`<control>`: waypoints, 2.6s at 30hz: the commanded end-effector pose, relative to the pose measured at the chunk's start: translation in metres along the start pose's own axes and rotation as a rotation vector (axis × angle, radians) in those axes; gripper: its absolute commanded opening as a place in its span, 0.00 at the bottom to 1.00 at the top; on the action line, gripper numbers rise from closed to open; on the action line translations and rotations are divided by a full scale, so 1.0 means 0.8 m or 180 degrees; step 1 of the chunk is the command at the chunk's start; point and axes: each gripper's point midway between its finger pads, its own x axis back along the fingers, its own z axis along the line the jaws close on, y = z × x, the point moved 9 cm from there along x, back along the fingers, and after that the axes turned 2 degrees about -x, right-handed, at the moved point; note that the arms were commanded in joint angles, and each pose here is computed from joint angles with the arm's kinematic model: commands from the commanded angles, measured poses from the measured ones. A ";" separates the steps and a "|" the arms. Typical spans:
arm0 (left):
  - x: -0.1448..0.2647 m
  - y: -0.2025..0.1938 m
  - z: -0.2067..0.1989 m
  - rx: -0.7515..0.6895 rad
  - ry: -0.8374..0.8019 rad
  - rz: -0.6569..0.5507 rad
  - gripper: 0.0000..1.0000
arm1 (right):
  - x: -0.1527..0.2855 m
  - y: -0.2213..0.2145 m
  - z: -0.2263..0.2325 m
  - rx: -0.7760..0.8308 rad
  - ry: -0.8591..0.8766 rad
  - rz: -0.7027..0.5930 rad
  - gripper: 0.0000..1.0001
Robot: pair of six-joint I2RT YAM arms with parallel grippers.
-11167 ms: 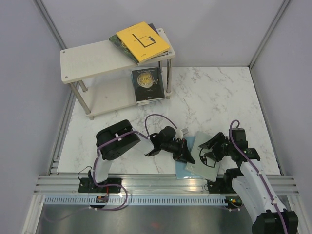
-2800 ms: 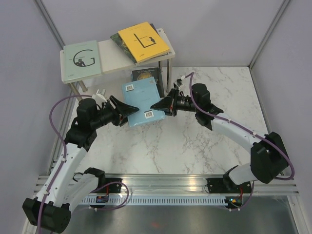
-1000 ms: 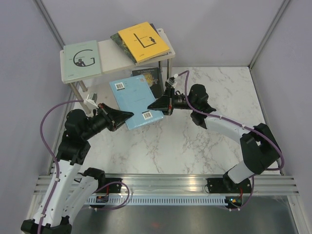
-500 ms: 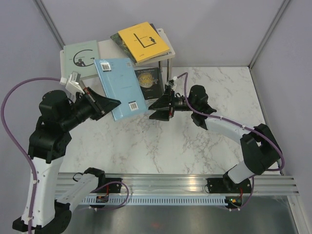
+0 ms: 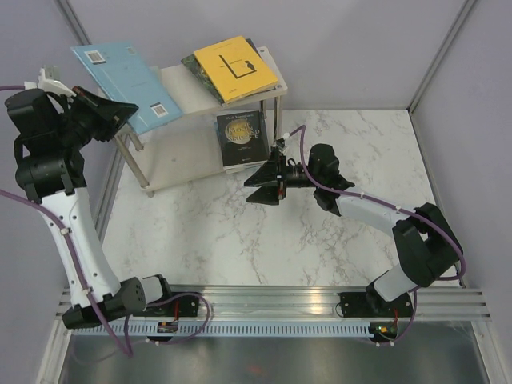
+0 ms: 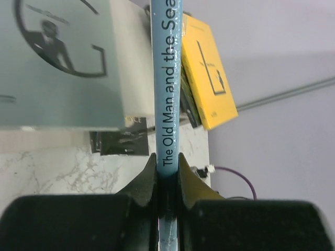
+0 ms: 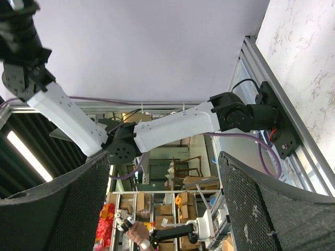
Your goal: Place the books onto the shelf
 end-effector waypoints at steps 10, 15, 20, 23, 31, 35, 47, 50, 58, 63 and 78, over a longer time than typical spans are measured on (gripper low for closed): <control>-0.031 0.099 0.023 0.0194 -0.0868 0.0270 0.02 | 0.002 -0.003 0.015 0.0224 0.0105 0.0010 0.86; -0.041 0.113 0.054 0.0339 -0.0655 0.0596 0.02 | 0.002 0.002 0.012 0.0225 0.0146 -0.0019 0.85; -0.062 0.111 0.093 0.0425 -0.0282 0.0618 0.02 | -0.001 0.006 0.006 0.0188 0.0171 -0.0033 0.85; -0.069 0.106 0.107 0.0496 -0.0164 0.0704 0.02 | -0.002 0.007 0.005 0.0196 0.0177 -0.0038 0.85; -0.084 0.099 0.145 0.0614 0.0392 0.0761 0.29 | -0.003 0.008 0.000 0.0168 0.0201 -0.0075 0.85; -0.084 0.094 0.157 0.0651 0.0702 0.0764 0.44 | -0.003 0.008 -0.002 0.0161 0.0193 -0.0085 0.85; -0.058 0.108 0.170 0.0416 0.1696 0.0317 0.76 | 0.002 0.002 -0.008 0.0134 0.0166 -0.0139 0.86; -0.037 0.116 0.167 0.0303 0.2035 0.0021 0.80 | 0.003 0.000 -0.011 0.0133 0.0137 -0.0144 0.86; 0.011 0.125 0.122 0.0028 0.2229 -0.0580 0.81 | 0.003 0.001 -0.004 0.0346 -0.0040 -0.0198 0.86; 0.003 0.099 0.085 -0.0030 0.1607 -0.0247 0.79 | 0.003 0.006 0.020 0.0654 -0.0221 -0.0266 0.86; -0.009 -0.146 0.090 -0.0853 0.1005 0.0508 0.77 | 0.042 -0.017 0.073 0.1494 -0.0931 -0.0723 0.87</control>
